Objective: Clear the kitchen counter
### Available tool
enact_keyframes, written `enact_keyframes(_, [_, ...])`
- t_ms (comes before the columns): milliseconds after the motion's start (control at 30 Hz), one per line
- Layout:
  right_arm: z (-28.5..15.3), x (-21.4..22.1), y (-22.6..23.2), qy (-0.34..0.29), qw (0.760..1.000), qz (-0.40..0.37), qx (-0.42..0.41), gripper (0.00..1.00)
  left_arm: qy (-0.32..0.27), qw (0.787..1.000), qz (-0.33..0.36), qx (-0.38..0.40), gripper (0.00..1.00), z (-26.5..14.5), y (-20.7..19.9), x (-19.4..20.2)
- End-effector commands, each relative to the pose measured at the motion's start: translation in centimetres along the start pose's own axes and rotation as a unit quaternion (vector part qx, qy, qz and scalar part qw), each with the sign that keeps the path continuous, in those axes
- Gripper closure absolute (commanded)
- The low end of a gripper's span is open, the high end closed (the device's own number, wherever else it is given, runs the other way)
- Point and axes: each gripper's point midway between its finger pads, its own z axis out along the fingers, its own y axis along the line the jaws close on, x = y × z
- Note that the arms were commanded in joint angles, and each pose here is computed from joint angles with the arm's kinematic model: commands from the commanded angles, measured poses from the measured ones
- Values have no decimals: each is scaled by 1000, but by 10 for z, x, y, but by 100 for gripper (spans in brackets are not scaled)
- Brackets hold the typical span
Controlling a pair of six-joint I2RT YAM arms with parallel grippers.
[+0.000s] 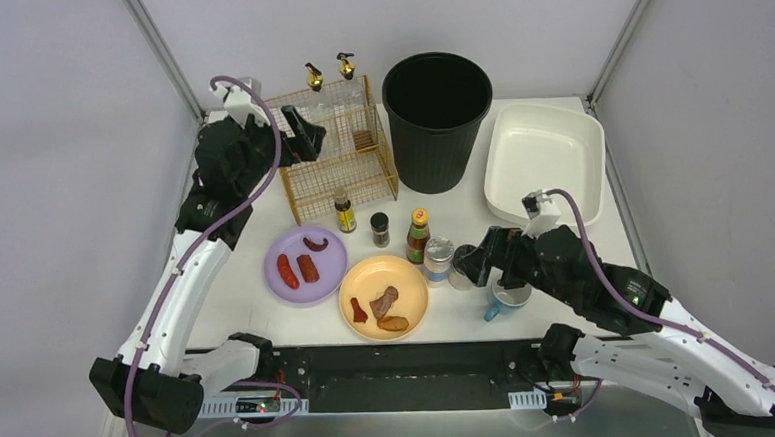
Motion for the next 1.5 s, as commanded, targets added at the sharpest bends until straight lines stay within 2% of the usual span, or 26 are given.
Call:
enact_keyframes(0, [-3, -8, -6, -14, 999, 9, 27, 1, 55, 996, -60, 20, 1, -15, -7, 39])
enact_keyframes(67, [-2, -9, -8, -13, 999, 7, 36, 1, 79, 994, -75, 26, 1, -19, -9, 55])
enact_keyframes(200, [-2, -14, -4, -7, 999, -4, 43, 1, 125, 981, -148, 17, 1, -24, -8, 85])
enact_keyframes(400, [5, -27, 6, 3, 997, -34, 64, 1, 201, 962, -174, 69, 1, -34, -25, 122])
enact_keyframes(533, [14, -34, 15, 5, 997, -46, 65, 1, 237, 951, -188, 64, 1, -38, -23, 145])
enact_keyframes(633, [22, -35, 20, 8, 997, -49, 63, 1, 250, 953, -167, 39, 1, -42, -19, 155])
enact_keyframes(767, [32, -34, 26, 12, 997, -50, 59, 1, 271, 957, -104, -22, 1, -41, -10, 165])
enact_keyframes(1000, [38, -28, 26, 14, 998, -43, 50, 1, 289, 952, -42, -98, 2, -28, 3, 174])
enact_keyframes(1200, [35, -23, 23, 11, 998, -33, 42, 1, 294, 942, -11, -159, 10, -11, 21, 178])
enact_keyframes(1333, [33, -21, 22, 7, 999, -29, 36, 1, 304, 937, 2, -170, 24, 4, 24, 181])
enact_keyframes(1467, [30, -20, 20, 4, 999, -27, 32, 1, 316, 932, 7, -176, 30, 16, 26, 188])
